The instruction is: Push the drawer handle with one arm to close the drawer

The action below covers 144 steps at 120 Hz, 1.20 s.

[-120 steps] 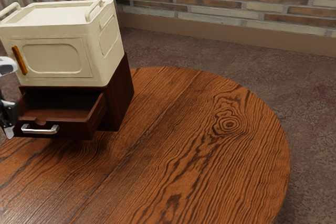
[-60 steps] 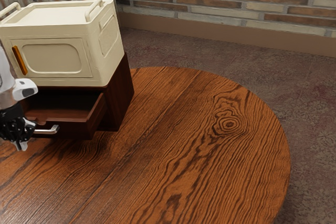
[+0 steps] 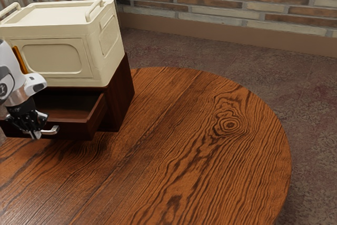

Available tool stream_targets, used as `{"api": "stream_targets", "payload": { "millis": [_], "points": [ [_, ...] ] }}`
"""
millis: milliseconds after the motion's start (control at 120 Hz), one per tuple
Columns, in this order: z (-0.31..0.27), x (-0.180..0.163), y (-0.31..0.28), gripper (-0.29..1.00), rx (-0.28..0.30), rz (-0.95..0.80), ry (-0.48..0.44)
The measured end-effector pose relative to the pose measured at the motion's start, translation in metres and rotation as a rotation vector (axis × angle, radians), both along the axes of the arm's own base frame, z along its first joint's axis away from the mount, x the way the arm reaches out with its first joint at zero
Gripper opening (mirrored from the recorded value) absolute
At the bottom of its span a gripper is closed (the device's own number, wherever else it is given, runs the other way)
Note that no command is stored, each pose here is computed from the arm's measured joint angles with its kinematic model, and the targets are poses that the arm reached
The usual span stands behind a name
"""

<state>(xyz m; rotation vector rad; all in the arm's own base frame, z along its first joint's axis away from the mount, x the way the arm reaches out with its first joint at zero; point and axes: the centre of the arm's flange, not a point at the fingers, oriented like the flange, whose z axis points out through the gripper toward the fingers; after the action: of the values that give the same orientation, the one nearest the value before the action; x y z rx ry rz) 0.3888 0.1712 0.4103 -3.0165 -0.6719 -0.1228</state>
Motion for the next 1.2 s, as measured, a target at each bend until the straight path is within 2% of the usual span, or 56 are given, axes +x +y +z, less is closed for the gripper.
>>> {"api": "stream_targets", "payload": {
  "millis": [433, 1200],
  "points": [
    [0.0, 0.04, 0.023, -0.02, 0.044, 0.003, -0.101],
    [-0.013, 0.117, 0.06, -0.01, 0.088, 0.003, -0.198]
  ]
}}
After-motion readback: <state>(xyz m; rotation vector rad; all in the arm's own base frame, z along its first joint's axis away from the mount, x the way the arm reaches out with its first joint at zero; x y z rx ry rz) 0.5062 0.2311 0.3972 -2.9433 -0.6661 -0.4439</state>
